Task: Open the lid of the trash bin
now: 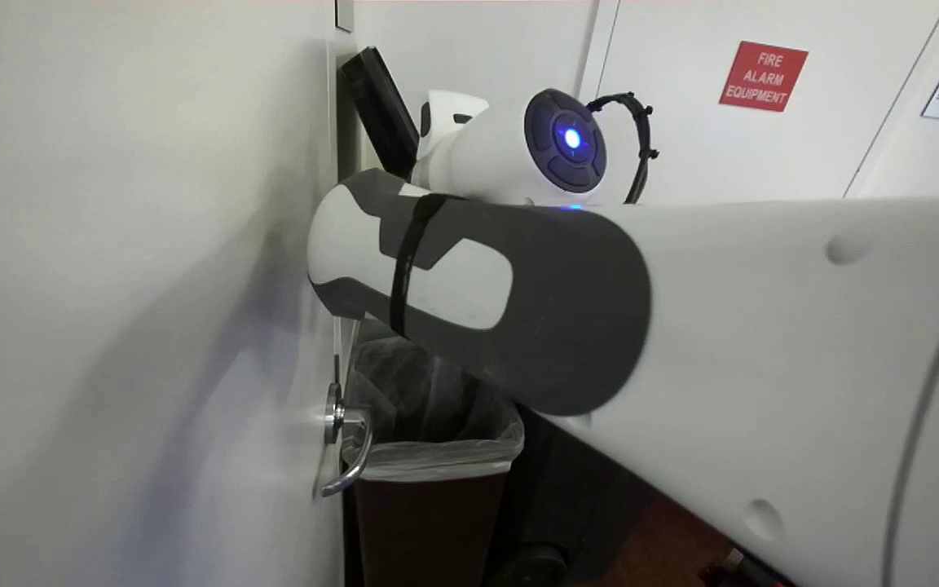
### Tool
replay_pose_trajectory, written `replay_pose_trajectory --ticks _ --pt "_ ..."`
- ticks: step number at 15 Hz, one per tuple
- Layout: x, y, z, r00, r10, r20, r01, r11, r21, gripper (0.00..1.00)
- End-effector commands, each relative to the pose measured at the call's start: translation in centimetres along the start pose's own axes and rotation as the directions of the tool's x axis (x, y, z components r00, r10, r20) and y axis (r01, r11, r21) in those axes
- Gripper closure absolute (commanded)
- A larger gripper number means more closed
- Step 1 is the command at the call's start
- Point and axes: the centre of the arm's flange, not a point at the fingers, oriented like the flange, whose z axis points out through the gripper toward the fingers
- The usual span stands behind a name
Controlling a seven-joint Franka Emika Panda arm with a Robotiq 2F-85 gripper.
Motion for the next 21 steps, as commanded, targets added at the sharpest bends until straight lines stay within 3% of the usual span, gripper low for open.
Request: replay_pose_trajectory --ticks 1,9,17,21 --pt "0.8 0.5 -2.7 0.999 0.022 0.037 -0.025 0.995 0.101 0.00" --pt "-0.1 -0.8 -4.6 0.992 -0.035 0.119 -0.002 0.956 0.293 0.00" --pt "-1.0 2.3 -10.8 0.986 0.078 0.148 -0.124 0.933 0.337 0.00" --pt "-2.8 5.6 -14.3 0.966 0.185 0.182 -0.232 0.928 0.290 0.00"
